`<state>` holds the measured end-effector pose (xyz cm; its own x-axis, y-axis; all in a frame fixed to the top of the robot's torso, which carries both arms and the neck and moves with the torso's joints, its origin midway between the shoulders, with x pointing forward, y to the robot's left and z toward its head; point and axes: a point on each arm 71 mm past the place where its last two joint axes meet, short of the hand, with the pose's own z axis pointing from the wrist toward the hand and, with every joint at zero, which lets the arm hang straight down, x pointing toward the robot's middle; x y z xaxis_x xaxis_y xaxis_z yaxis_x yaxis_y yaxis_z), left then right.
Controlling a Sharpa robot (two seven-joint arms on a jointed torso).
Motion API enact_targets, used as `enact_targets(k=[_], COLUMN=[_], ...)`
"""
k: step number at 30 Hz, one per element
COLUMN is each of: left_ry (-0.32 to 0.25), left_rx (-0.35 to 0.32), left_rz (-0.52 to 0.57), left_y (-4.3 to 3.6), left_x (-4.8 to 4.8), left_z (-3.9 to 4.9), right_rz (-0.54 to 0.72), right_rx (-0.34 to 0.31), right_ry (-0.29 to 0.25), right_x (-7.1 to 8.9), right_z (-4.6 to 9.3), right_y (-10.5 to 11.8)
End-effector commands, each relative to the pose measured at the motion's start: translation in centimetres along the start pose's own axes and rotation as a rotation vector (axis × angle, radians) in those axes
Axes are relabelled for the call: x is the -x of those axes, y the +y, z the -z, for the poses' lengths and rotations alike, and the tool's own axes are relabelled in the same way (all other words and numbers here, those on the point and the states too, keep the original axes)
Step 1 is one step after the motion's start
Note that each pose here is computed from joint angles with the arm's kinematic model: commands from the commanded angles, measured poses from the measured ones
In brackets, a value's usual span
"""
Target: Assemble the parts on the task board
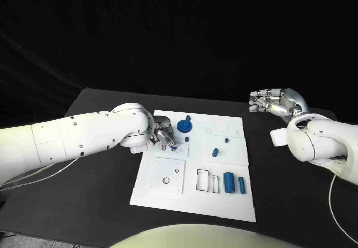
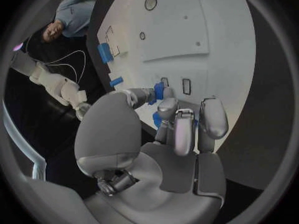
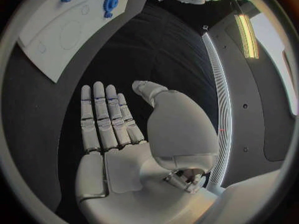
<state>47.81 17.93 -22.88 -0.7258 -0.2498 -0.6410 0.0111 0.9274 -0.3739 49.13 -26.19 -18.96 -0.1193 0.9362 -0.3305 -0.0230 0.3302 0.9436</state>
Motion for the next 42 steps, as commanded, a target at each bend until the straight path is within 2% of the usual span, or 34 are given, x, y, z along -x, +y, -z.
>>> enact_targets(k=[1, 16, 42], left_ry=[0.019, 0.052, 0.062], left_rx=[0.0, 0.002, 0.006], left_rz=[-0.026, -0.053, -0.059], left_y=[-0.15, -0.14, 0.03], left_x=[-0.22, -0.51, -0.52], left_z=[-0.06, -0.05, -0.06], right_rz=[0.004, 0.003, 0.006], right_rx=[0.014, 0.004, 0.005], right_ry=[0.011, 0.028, 0.029], right_x=[-0.12, -0.28, -0.26], right_z=[0.03, 0.06, 0.09], right_y=[0.09, 0.03, -0.01])
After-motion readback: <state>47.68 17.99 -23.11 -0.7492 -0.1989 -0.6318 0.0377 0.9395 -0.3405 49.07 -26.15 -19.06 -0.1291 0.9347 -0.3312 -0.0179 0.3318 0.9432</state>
